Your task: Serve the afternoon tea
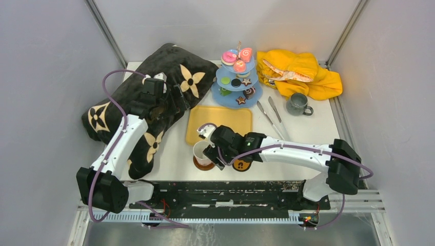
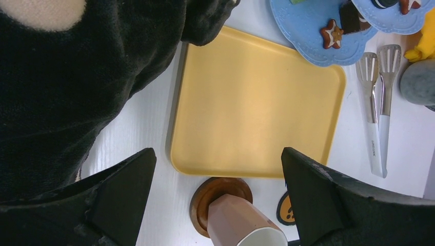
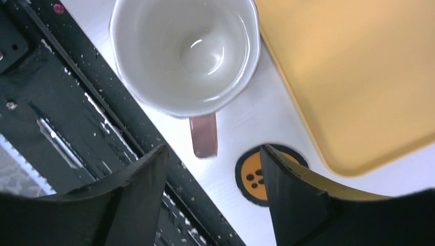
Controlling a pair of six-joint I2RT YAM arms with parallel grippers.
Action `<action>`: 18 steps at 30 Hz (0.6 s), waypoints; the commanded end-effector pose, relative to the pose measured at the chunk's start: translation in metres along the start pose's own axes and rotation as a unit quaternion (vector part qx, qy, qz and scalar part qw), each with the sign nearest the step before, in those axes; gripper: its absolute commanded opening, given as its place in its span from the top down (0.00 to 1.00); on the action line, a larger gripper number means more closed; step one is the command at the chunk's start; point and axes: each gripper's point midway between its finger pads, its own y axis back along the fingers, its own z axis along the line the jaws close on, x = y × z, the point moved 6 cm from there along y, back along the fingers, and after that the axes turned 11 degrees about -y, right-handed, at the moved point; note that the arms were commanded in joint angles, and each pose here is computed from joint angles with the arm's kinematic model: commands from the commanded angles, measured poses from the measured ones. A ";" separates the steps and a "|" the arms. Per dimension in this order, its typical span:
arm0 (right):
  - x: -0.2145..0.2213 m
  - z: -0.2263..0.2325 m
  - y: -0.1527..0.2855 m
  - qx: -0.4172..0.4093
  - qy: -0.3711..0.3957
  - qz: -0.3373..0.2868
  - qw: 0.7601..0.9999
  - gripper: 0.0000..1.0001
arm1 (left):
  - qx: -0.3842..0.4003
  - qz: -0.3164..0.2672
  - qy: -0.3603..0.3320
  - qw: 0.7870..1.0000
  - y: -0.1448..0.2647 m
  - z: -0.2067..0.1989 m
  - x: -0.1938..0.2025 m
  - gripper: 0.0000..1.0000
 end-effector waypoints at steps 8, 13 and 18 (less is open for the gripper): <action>-0.028 -0.084 0.116 0.092 -0.106 -0.091 0.986 0.18 | 0.020 -0.024 0.013 0.999 -0.002 -0.005 -0.009 0.01; -0.013 -0.181 0.158 0.280 -0.268 -0.139 0.911 0.11 | 0.026 -0.024 0.015 0.999 -0.003 -0.006 -0.008 0.01; 0.020 -0.256 0.168 0.361 -0.443 -0.143 0.808 0.08 | 0.028 -0.023 0.015 0.999 -0.002 -0.006 -0.007 0.01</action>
